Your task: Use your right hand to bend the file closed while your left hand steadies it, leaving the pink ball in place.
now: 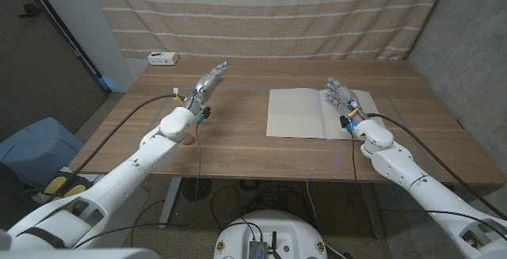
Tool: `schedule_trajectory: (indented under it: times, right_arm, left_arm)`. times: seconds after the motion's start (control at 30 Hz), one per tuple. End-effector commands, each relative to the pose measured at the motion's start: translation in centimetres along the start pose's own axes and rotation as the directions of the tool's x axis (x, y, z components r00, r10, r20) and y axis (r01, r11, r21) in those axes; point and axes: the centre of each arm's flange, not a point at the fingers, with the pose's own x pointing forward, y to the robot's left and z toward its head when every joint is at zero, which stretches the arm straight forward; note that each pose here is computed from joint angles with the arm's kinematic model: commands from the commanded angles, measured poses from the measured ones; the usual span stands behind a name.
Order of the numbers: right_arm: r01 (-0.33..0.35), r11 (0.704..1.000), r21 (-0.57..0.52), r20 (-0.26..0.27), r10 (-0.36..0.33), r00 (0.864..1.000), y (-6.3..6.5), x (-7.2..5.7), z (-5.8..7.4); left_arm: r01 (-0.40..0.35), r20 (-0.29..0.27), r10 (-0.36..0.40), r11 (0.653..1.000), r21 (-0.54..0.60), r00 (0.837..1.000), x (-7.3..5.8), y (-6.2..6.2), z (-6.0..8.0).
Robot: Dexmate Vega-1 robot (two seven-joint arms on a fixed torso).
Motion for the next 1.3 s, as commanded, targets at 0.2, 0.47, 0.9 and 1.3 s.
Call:
schedule_trajectory:
  times: [0.2, 0.47, 0.9, 1.3]
  right_arm:
    - [0.004, 0.994, -0.105, 0.001, -0.004, 1.0, -0.2, -0.6, 1.4]
    - [0.007, 0.988, -0.156, 0.005, -0.006, 1.0, 0.1, -0.5, 2.2]
    - [0.015, 0.976, -0.216, 0.002, -0.015, 1.0, 0.3, -0.2, 3.0]
    - [0.025, 0.966, -0.257, 0.019, -0.021, 1.0, 0.1, 0.3, 3.9]
  left_arm:
    - [0.114, 0.039, -0.132, 0.945, 0.305, 0.99, 1.7, -1.7, 3.8]
    - [0.171, 0.038, -0.203, 0.899, 0.403, 0.979, 2.5, -2.7, 4.8]
    - [0.278, 0.016, -0.346, 0.78, 0.561, 0.938, 4.3, -4.8, 6.3]
    - [0.349, -0.018, -0.44, 0.685, 0.639, 0.898, 5.2, -7.0, 7.1]
